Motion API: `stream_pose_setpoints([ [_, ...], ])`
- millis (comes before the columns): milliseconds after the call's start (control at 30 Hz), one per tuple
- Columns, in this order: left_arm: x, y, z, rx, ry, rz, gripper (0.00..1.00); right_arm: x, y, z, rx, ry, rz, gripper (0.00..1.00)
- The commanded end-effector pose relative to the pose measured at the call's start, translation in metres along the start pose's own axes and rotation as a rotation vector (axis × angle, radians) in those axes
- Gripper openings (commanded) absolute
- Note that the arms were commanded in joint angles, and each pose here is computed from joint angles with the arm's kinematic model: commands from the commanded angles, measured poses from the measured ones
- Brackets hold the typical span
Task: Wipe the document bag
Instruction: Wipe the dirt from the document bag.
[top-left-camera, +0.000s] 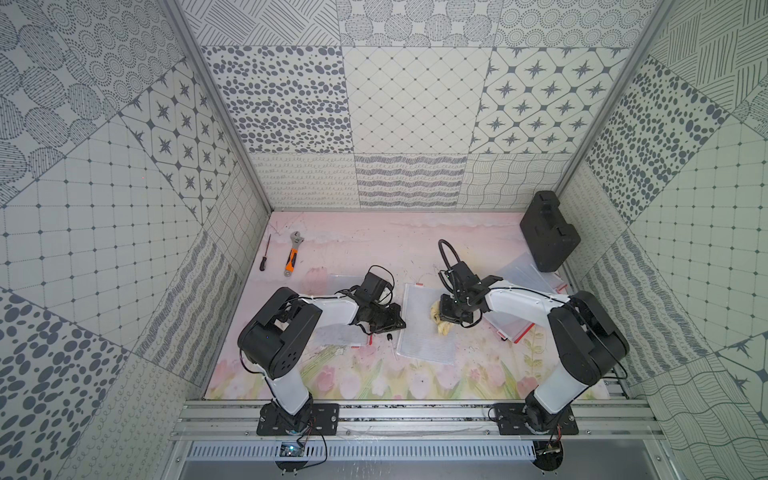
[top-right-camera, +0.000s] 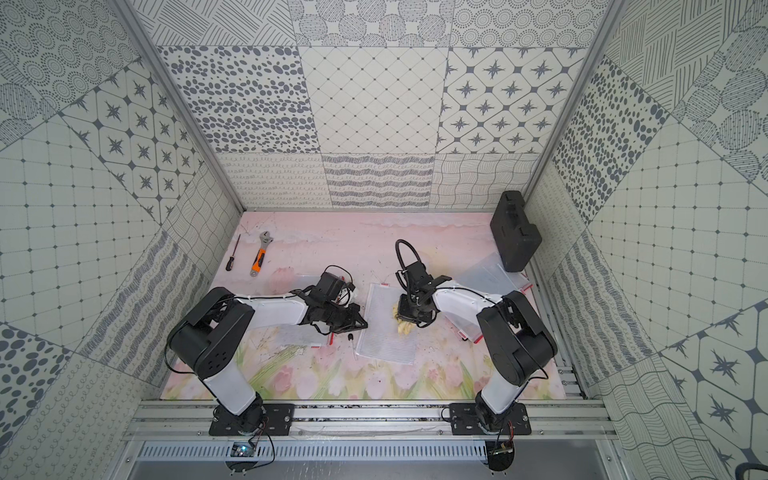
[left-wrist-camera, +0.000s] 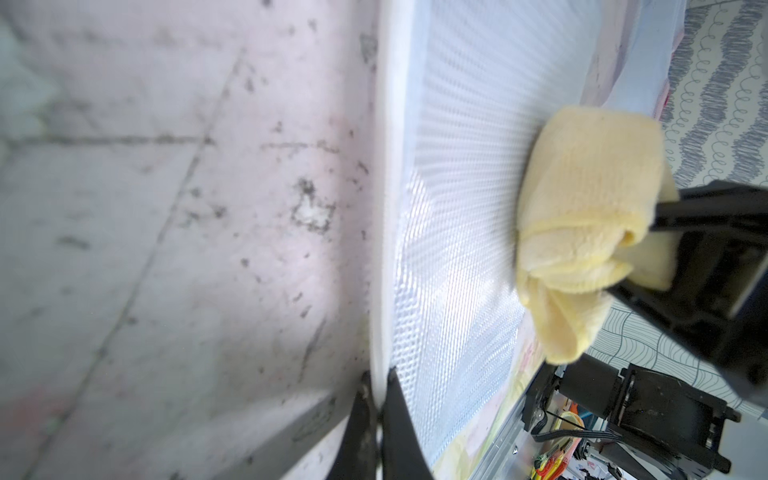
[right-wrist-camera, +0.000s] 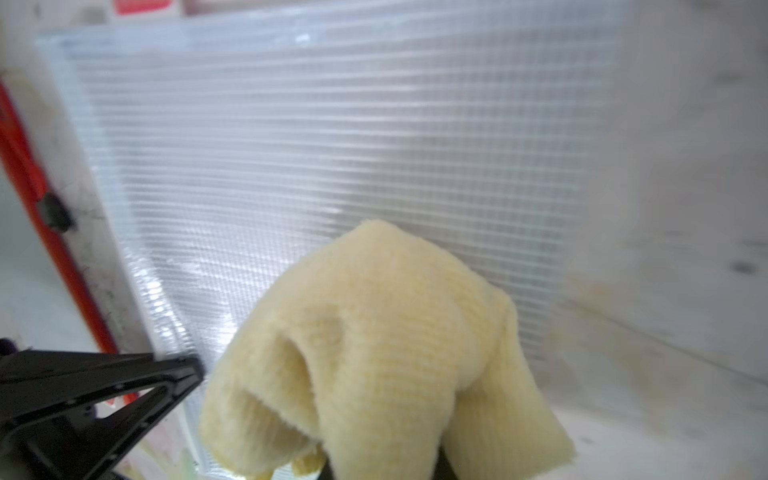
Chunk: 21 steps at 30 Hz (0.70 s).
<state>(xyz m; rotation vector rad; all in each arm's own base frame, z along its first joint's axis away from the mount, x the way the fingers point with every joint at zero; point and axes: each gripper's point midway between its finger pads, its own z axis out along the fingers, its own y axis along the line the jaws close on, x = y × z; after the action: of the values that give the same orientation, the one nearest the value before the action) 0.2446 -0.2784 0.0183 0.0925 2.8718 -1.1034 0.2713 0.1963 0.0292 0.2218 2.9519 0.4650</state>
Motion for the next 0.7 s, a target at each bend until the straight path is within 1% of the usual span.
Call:
stream_pose_setpoints([
  [0, 0.002, 0.046, -0.006, -0.208, -0.039, -0.106, 0.00, 0.019, -0.032, -0.003, 0.145, 0.050, -0.018, 0.00],
  [67, 0.001, 0.045, -0.004, -0.199, -0.035, -0.117, 0.00, 0.018, -0.014, -0.001, 0.107, 0.046, -0.029, 0.00],
  [133, 0.000, 0.044, -0.003, -0.198, -0.028, -0.119, 0.00, 0.019, 0.017, 0.007, 0.063, 0.050, -0.066, 0.00],
  [233, -0.001, 0.044, -0.002, -0.202, -0.020, -0.123, 0.00, 0.030, 0.069, 0.026, 0.005, 0.094, -0.140, 0.00],
  [300, -0.002, 0.044, -0.002, -0.206, -0.022, -0.124, 0.00, 0.038, 0.095, 0.036, -0.041, 0.124, -0.166, 0.00],
  [367, -0.003, 0.045, -0.004, -0.212, -0.025, -0.129, 0.00, 0.042, 0.106, 0.042, -0.068, 0.138, -0.167, 0.00],
  [467, -0.003, 0.046, -0.007, -0.218, -0.033, -0.135, 0.00, 0.040, 0.085, 0.041, -0.007, 0.127, -0.157, 0.00],
  [567, -0.004, 0.049, -0.009, -0.220, -0.036, -0.139, 0.00, 0.033, 0.041, 0.030, 0.053, 0.114, -0.104, 0.00],
  [667, -0.004, 0.051, -0.008, -0.215, -0.031, -0.148, 0.00, 0.030, -0.014, 0.016, 0.094, 0.107, -0.007, 0.00],
])
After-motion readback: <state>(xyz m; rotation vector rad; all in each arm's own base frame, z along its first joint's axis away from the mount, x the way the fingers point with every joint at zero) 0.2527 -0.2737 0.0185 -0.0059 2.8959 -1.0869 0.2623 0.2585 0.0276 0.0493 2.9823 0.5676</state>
